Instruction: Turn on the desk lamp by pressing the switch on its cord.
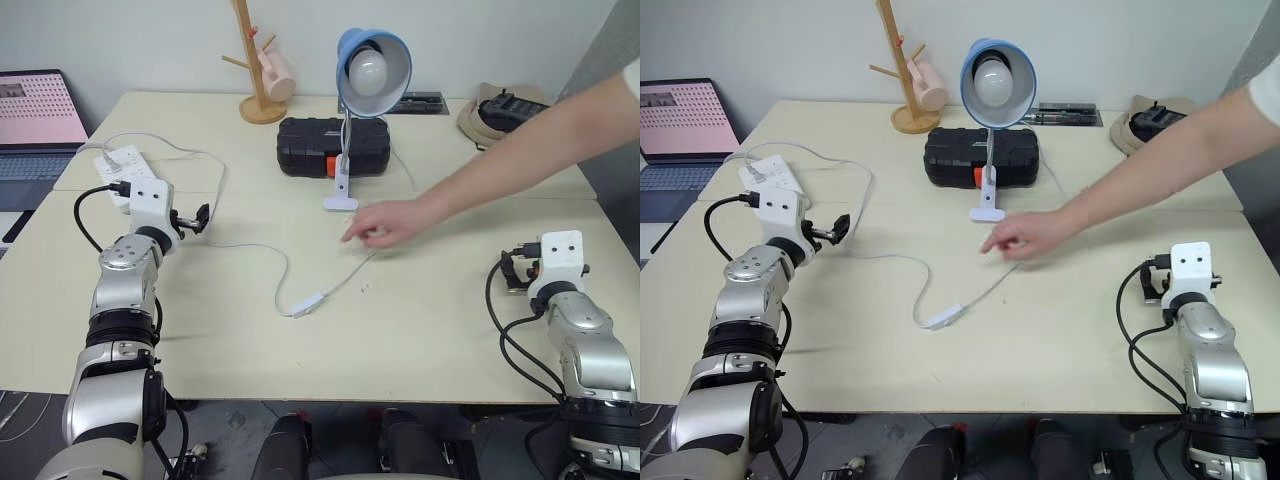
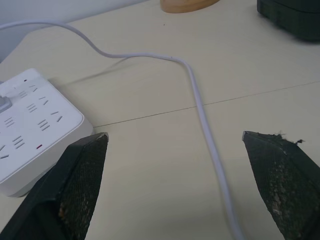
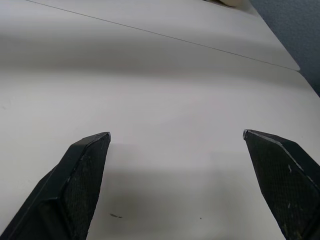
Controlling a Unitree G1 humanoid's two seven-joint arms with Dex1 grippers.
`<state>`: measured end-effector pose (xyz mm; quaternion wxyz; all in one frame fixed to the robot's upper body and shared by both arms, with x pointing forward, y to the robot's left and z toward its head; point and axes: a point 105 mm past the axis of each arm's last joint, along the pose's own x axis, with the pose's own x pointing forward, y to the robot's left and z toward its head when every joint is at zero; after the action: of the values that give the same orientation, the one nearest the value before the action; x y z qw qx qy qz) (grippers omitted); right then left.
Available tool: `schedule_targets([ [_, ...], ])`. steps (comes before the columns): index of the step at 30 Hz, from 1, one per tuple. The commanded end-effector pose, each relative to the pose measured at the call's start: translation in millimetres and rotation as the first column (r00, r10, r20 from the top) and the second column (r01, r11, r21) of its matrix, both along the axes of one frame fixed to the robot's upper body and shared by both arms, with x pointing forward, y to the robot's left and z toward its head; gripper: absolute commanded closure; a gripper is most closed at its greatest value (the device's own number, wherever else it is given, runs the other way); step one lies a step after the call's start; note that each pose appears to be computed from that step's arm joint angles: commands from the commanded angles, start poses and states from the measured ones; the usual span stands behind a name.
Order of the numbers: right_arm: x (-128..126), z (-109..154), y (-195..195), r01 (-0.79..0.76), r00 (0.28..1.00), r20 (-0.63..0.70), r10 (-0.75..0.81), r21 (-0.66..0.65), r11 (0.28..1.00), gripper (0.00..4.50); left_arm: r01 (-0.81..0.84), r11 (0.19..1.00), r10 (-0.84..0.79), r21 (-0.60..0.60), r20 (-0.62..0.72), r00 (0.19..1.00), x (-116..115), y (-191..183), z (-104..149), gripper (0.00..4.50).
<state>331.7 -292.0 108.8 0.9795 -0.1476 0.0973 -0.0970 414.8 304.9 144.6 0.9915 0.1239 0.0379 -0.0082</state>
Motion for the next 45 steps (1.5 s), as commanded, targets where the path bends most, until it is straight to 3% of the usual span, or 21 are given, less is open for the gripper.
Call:
schedule_targets([
  [1,0,16,1,-0.013,0.999,0.050,0.015,-0.030,0.999,0.03,0.021,1.000,-0.022,0.012,0.066,0.998,1,-1,23,0.00],
  [8,-2,14,-3,0.005,0.999,0.046,-0.004,-0.034,0.999,0.03,0.005,1.000,-0.006,0.004,0.077,0.997,0,1,21,0.00],
  [19,11,33,19,-0.159,0.986,0.044,0.162,-0.070,0.985,0.03,0.032,0.998,-0.036,0.045,0.091,0.995,-8,11,38,0.00],
  [24,15,43,42,-0.344,0.938,0.033,0.345,-0.027,0.939,0.03,0.365,0.928,-0.364,0.082,-0.027,0.931,-30,-30,41,0.00],
  [26,12,50,60,-0.466,0.885,0.015,0.466,-0.019,0.885,0.03,0.518,0.846,-0.506,0.122,-0.121,0.854,-45,-49,40,0.00],
  [31,-31,62,120,-0.820,0.560,-0.082,0.824,0.083,0.566,0.03,0.812,0.576,-0.748,0.092,-0.343,0.569,-91,-94,33,0.00],
  [37,-77,56,146,-0.905,0.340,-0.169,0.925,0.211,0.370,0.03,0.943,0.331,-0.812,0.033,-0.498,0.303,-132,-122,5,0.00],
  [41,-102,53,161,-0.916,0.261,-0.175,0.949,0.266,0.301,0.03,0.951,0.305,-0.813,0.049,-0.508,0.287,-129,-129,-10,0.00],
  [45,-116,44,167,-0.905,0.277,-0.188,0.942,0.278,0.322,0.03,0.948,0.311,-0.816,0.064,-0.494,0.300,-118,-137,-28,0.00],
])
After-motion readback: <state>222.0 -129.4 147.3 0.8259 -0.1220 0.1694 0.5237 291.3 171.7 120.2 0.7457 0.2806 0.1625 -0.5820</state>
